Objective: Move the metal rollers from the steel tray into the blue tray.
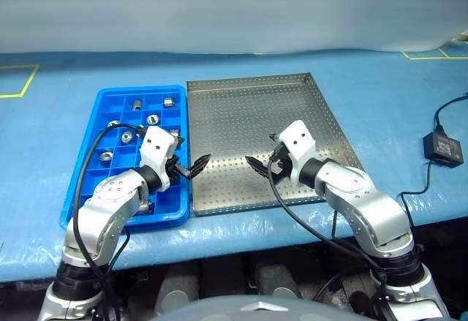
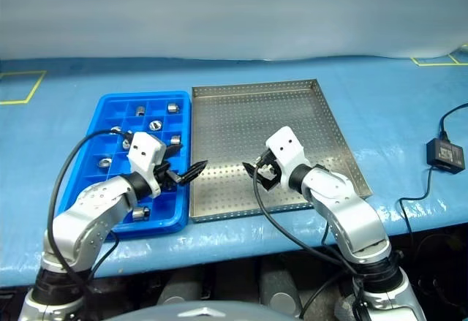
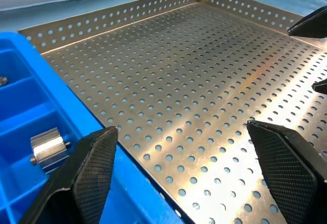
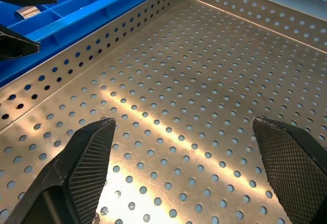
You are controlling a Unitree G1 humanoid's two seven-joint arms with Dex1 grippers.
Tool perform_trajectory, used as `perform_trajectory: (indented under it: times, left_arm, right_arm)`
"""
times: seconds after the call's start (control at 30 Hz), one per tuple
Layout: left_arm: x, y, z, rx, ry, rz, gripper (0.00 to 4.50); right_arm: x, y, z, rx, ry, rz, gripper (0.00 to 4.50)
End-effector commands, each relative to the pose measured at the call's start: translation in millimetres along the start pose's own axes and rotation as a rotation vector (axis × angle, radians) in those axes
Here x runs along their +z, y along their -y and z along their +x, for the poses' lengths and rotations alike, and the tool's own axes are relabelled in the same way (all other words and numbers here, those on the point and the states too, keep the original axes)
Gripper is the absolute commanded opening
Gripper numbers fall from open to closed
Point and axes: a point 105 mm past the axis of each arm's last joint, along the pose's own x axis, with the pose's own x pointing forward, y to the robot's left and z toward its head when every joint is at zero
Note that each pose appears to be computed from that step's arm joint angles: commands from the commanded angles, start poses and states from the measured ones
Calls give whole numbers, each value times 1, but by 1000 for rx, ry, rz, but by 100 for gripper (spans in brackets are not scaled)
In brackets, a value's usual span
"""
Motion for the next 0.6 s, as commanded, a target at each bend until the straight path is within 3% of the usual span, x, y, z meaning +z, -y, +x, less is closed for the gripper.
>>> perform_trajectory:
  times: [0.03, 0.6]
  left_arm:
    - [12, -2, -4, 11, 48, 37, 446]
    - [8, -5, -14, 72, 45, 42, 446]
  right_arm:
    - [12, 1, -2, -23, 48, -27, 450]
    - [20, 1, 3, -17, 82, -63, 450]
